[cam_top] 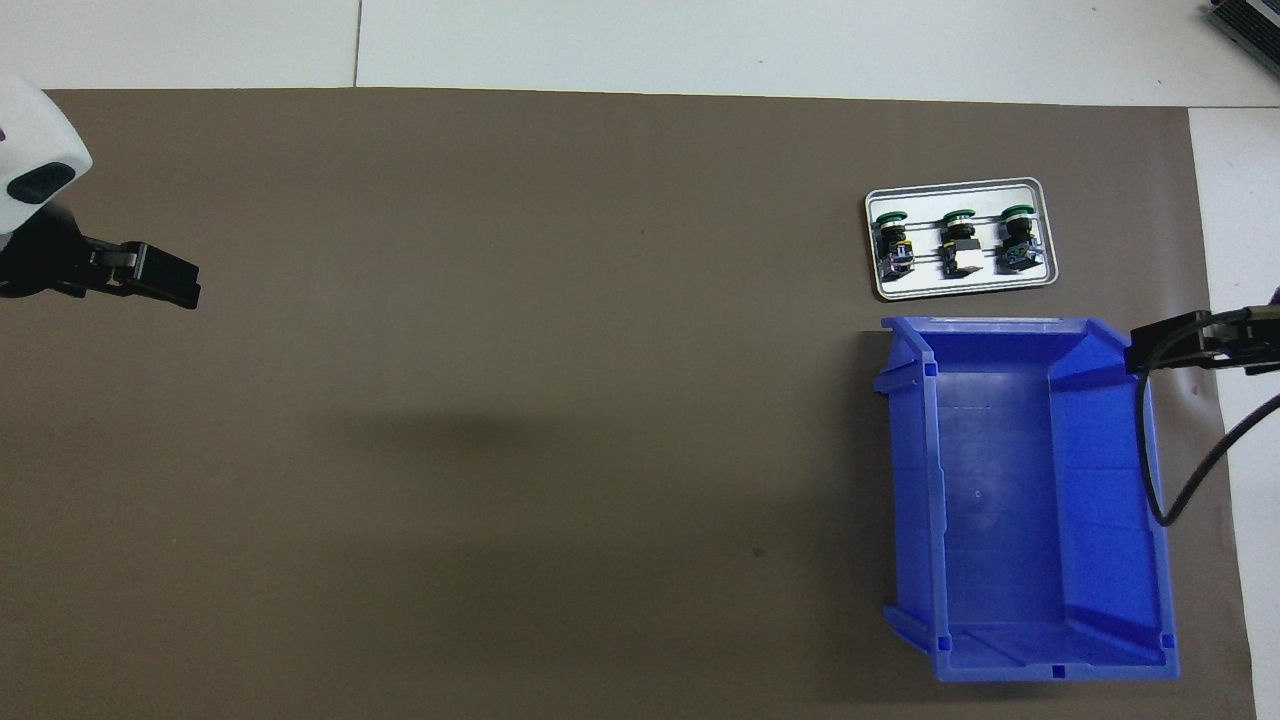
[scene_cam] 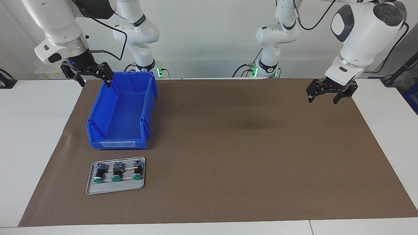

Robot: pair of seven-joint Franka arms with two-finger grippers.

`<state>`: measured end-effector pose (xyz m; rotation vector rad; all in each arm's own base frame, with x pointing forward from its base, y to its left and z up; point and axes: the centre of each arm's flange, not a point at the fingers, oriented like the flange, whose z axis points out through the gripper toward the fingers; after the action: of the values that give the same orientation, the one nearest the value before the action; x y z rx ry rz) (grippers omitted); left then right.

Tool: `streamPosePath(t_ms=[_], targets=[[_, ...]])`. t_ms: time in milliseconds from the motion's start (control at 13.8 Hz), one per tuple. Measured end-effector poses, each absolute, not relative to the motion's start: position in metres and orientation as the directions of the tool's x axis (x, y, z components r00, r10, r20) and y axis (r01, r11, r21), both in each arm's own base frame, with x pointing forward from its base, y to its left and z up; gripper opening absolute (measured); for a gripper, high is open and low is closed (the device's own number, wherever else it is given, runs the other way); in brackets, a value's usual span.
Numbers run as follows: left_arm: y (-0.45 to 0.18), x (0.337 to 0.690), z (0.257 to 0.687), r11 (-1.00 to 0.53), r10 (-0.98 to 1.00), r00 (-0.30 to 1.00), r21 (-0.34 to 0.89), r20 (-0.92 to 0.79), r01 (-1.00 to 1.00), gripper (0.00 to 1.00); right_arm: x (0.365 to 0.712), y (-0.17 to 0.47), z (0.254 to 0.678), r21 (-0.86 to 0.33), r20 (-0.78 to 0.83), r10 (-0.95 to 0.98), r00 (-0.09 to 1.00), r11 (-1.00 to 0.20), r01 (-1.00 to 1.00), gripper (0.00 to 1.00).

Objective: Place and press button with both arms

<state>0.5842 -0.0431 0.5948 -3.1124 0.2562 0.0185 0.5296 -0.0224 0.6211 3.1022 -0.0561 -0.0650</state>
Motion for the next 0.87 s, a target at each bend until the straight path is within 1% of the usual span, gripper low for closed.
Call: streamPosePath(t_ms=[579, 724, 869], targets=[[-0.043, 0.584, 0.595, -0.986, -0.163, 0.986, -0.018, -0.013, -0.164, 1.00, 0.531, -0.022, 0.621, 0.039, -0.028, -0.036, 0.999, -0.999, -0.035, 1.00], [-0.043, 0.584, 0.595, -0.986, -0.163, 0.986, -0.018, -0.013, -0.164, 1.00, 0.540, -0.027, 0.621, 0.039, 0.040, -0.042, 0.998, -0.998, -0.044, 1.00], [-0.043, 0.584, 0.595, -0.986, -0.163, 0.986, -0.018, -0.013, -0.164, 1.00, 0.556, -0.030, 0.608, 0.040, 0.086, -0.043, 0.995, -0.998, -0.046, 1.00]])
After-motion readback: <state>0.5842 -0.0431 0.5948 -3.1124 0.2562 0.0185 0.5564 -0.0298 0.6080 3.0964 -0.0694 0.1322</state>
